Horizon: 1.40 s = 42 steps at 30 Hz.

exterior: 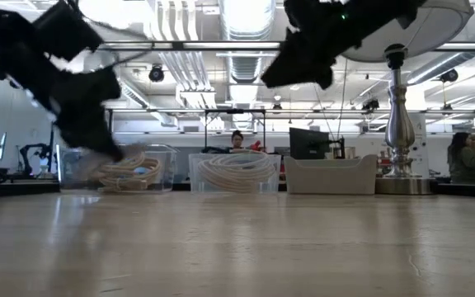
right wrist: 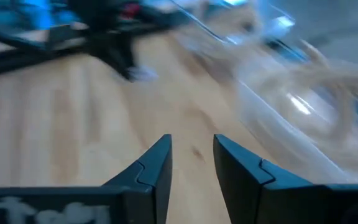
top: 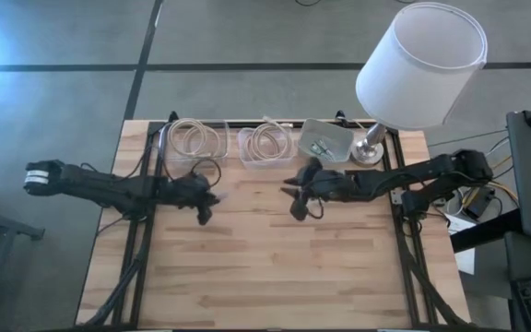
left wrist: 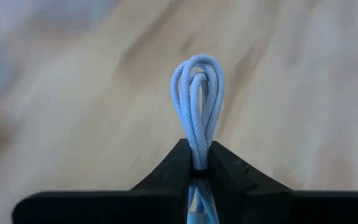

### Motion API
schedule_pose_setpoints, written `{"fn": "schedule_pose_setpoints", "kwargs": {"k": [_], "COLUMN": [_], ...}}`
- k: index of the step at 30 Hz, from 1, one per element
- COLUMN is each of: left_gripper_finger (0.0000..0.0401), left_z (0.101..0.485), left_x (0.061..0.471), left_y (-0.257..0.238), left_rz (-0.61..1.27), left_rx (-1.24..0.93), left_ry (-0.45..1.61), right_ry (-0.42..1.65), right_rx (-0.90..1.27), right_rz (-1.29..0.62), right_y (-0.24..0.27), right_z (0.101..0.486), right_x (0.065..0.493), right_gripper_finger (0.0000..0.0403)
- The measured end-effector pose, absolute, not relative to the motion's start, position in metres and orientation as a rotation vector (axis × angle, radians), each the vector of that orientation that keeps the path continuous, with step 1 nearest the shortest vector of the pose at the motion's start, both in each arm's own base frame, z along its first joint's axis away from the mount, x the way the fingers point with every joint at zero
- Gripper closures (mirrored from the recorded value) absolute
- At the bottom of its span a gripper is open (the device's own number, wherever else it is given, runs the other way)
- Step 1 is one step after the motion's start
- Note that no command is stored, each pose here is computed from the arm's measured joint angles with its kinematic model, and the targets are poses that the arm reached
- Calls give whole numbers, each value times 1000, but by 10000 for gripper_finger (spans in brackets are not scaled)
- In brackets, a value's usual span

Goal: Pick & Place USB Port
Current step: Put the purple USB cable into the gray bin

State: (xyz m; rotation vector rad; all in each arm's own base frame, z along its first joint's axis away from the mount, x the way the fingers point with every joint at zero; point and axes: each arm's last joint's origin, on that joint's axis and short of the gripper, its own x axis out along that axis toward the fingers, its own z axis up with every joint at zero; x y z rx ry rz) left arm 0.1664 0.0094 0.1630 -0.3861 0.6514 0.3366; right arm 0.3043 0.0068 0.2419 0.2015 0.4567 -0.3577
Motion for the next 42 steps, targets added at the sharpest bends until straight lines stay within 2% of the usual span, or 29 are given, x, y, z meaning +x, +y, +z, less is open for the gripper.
{"fn": "schedule_pose_setpoints", "kwargs": {"k": [4, 9, 17, 22, 35, 42], "left_gripper_finger": [351, 361, 356, 359, 356, 356], "left_z": [180, 195, 207, 210, 206, 208], "left_x": [178, 186, 197, 204, 211, 212], "left_y": [8, 6, 4, 2, -2, -2], "left_rz": [226, 111, 25, -33, -52, -47], "left_rx": [-293, -168, -53, -10, 26, 27], "left_ry": [483, 344, 180, 106, 93, 58], "right_ry": [367, 262, 247, 244, 311, 322], "right_rx": [147, 80, 72, 71, 57, 63], "right_rz": [-138, 30, 19, 3, -10, -9], "right_y": [13, 20, 19, 15, 11, 11], "right_z": [245, 236, 232, 234, 247, 246], "right_x": [318, 337, 370, 390, 411, 410], "right_gripper_finger": [280, 260, 223, 214, 220, 272]}}
